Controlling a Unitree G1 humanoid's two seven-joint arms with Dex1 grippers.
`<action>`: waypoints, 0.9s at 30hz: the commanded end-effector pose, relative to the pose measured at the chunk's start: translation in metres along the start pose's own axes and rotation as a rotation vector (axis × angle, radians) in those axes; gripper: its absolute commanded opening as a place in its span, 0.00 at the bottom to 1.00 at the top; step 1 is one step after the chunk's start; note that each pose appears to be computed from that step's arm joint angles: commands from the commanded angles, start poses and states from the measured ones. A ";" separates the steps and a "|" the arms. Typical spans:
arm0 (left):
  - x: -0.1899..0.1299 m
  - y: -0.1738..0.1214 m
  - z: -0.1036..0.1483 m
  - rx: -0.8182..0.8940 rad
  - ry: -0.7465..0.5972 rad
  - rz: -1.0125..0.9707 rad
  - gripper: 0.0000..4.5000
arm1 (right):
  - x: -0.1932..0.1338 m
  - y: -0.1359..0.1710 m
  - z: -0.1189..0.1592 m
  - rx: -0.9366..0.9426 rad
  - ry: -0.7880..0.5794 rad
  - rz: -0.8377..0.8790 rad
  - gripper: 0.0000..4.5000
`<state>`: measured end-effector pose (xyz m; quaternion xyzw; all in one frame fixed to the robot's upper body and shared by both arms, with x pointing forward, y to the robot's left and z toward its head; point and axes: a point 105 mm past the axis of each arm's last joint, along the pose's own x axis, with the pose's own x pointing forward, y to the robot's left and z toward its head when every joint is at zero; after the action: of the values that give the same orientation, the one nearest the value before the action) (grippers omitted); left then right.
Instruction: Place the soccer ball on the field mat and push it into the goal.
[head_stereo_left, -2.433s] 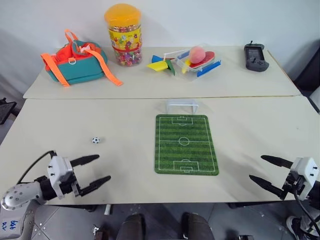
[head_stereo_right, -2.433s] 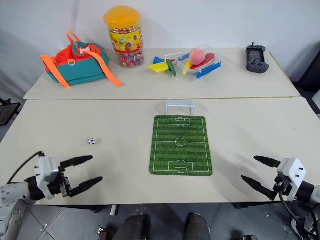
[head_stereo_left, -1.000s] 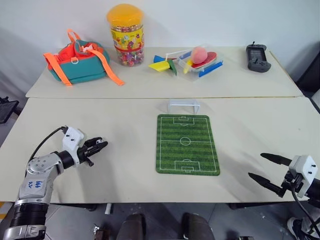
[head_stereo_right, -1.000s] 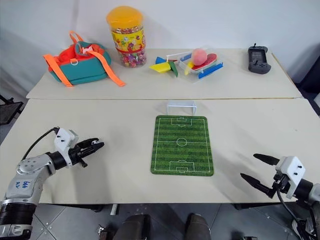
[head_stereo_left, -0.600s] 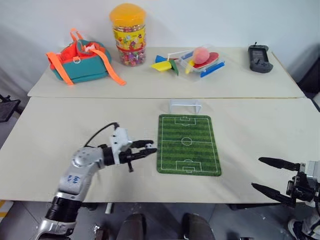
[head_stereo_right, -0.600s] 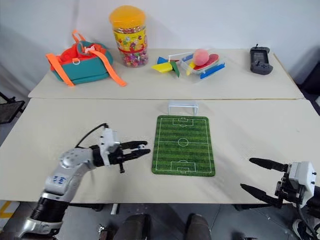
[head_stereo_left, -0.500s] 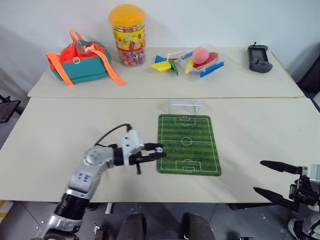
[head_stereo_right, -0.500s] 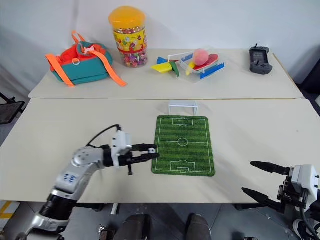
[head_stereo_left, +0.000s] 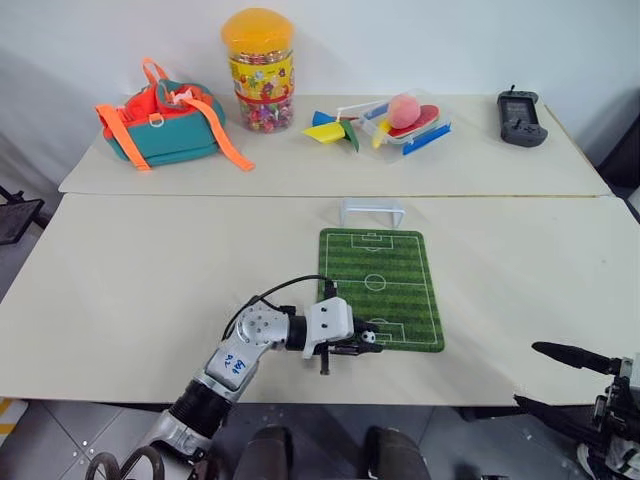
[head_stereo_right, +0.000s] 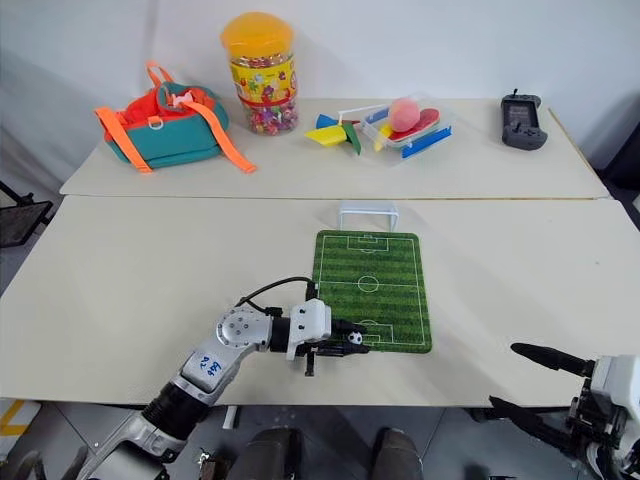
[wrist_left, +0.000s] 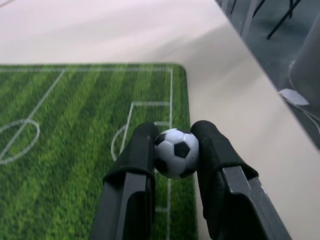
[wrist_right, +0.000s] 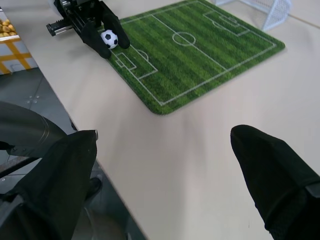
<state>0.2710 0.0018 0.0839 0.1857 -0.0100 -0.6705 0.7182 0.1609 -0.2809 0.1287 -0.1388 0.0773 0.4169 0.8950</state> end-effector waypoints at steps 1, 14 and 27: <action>0.008 0.006 0.011 0.057 -0.027 0.001 0.19 | -0.005 0.002 0.006 -0.023 -0.005 -0.037 1.00; 0.017 0.005 0.003 0.089 -0.021 -0.052 0.19 | -0.009 0.003 0.003 -0.025 0.022 -0.086 1.00; 0.021 0.011 0.008 0.116 -0.037 -0.049 0.87 | -0.006 -0.001 -0.001 -0.030 0.042 -0.103 1.00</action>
<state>0.2820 -0.0164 0.0866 0.2089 -0.0471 -0.6888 0.6926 0.1581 -0.2864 0.1275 -0.1618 0.0884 0.3719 0.9098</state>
